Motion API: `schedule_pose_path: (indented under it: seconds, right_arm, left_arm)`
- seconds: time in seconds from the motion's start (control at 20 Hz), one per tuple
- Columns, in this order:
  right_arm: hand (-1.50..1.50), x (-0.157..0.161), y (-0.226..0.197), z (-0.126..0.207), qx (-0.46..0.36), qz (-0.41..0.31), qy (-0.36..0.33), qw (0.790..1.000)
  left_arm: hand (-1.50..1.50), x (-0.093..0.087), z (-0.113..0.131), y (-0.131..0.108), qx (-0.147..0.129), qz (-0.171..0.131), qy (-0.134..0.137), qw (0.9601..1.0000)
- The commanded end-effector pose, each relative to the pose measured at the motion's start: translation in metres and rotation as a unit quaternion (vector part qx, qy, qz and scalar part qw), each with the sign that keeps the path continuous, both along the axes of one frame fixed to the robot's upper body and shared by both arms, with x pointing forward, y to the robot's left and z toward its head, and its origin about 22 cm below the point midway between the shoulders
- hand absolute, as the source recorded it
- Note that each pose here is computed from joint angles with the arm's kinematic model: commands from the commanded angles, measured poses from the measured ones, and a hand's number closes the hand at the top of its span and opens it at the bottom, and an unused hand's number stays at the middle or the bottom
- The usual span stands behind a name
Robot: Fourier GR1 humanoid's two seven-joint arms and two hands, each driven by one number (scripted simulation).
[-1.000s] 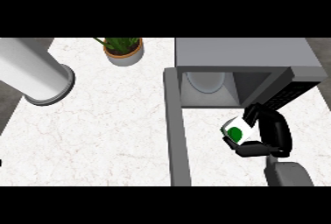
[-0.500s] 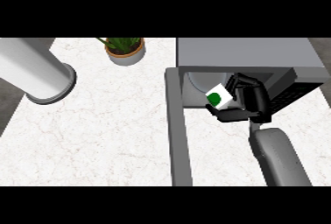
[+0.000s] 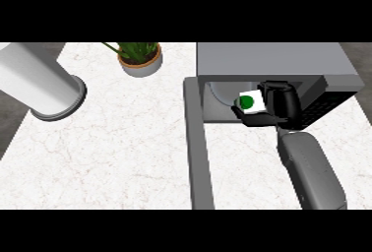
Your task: Pick up the milk, place it into the microwave and close the microwave
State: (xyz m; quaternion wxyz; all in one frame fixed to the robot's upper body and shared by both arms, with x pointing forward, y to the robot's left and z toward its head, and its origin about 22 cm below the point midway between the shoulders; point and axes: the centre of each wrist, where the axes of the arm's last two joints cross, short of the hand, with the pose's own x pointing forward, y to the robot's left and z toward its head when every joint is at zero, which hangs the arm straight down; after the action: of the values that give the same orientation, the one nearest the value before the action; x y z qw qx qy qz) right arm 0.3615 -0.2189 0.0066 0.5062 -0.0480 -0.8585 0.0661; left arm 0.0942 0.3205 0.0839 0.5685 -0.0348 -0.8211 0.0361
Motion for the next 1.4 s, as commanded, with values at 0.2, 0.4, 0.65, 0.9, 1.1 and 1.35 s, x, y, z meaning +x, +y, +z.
schedule_pose_path:
  seconds: [0.2, 0.4, 0.65, 0.9, 1.1, 1.35]
  right_arm:
    - [1.5, 0.045, 0.009, 0.031, -0.034, -0.026, 0.028, 0.999]
    - [1.5, 0.045, 0.026, 0.032, -0.06, -0.043, 0.016, 0.997]
    - [1.5, 0.045, 0.001, 0.032, -0.092, -0.076, -0.014, 0.993]
    - [1.5, 0.033, 0.001, 0.009, -0.05, -0.127, -0.007, 0.991]
    - [1.5, 0.029, -0.009, 0.008, -0.049, -0.205, -0.038, 0.977]
    - [-1.5, 0.019, -0.03, -0.001, -0.135, -0.254, -0.093, 0.953]
  left_arm:
    - [-1.5, 0.015, -0.009, 0.001, -0.003, -0.016, 0.0, 0.9999]
    - [-1.5, 0.014, -0.001, 0.002, -0.001, -0.031, -0.009, 0.9995]
    - [-1.5, 0.028, 0.003, -0.001, 0.003, -0.044, -0.012, 0.9989]
    - [-1.5, 0.032, 0.003, -0.004, 0.005, -0.053, -0.019, 0.9984]
    - [-1.5, 0.032, 0.004, -0.004, 0.02, -0.053, -0.015, 0.9983]
    - [-1.5, 0.038, 0.009, -0.003, 0.042, -0.056, -0.017, 0.9974]
